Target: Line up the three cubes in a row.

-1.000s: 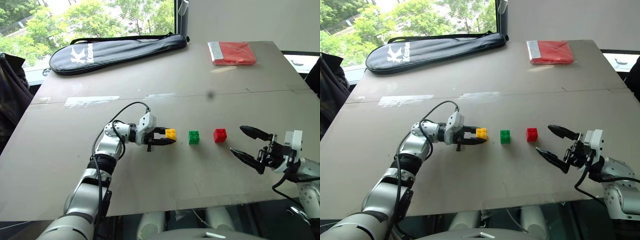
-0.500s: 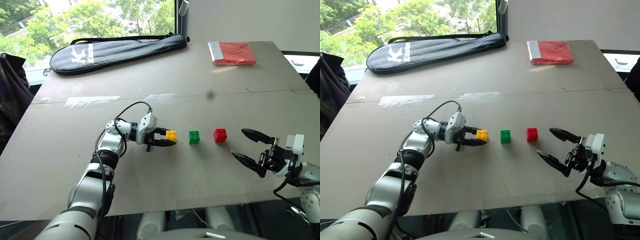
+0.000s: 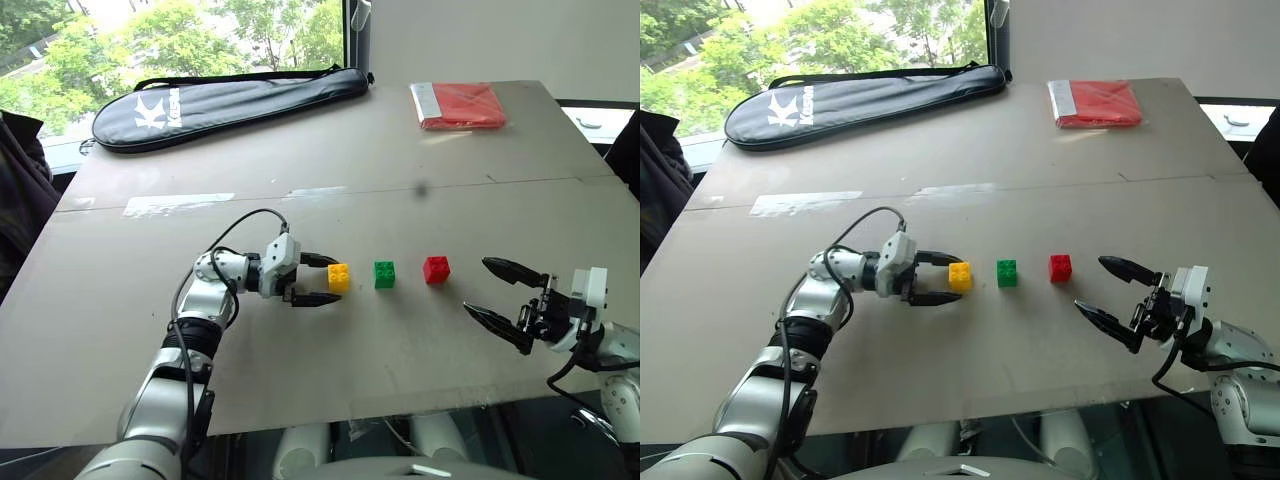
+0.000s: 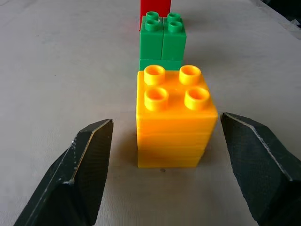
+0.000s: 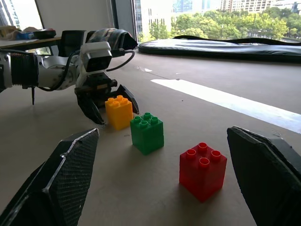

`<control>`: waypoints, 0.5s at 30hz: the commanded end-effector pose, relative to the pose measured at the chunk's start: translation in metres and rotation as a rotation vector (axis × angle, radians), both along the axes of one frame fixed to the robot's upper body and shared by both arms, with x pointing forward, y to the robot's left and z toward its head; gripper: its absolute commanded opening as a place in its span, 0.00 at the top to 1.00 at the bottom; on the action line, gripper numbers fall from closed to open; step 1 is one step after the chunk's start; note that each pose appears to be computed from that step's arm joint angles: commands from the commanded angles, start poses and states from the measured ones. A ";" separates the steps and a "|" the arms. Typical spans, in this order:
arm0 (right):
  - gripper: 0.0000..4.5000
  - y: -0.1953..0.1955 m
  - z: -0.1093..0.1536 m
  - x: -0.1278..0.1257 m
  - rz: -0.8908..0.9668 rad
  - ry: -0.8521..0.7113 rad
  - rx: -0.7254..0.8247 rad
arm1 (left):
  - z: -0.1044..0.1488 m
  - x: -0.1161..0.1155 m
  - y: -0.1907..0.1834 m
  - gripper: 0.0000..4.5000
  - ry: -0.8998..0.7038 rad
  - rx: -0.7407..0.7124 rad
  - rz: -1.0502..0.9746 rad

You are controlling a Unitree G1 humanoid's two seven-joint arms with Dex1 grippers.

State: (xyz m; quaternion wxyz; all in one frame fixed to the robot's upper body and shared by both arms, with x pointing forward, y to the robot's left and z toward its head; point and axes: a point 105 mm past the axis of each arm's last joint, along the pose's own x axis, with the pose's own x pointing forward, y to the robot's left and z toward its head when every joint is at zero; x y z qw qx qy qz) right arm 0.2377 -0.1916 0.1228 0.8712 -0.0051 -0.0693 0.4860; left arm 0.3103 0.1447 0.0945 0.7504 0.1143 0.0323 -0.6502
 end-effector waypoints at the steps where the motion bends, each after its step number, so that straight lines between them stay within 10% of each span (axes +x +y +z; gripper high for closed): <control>1: 0.00 -0.017 -0.002 -0.002 0.010 -0.004 -0.063 | 0.038 -0.037 0.021 0.18 0.037 -0.090 0.017; 15: 0.00 -0.038 -0.036 -0.002 0.050 0.055 -0.189 | -0.021 -0.088 0.036 0.18 0.055 0.096 0.516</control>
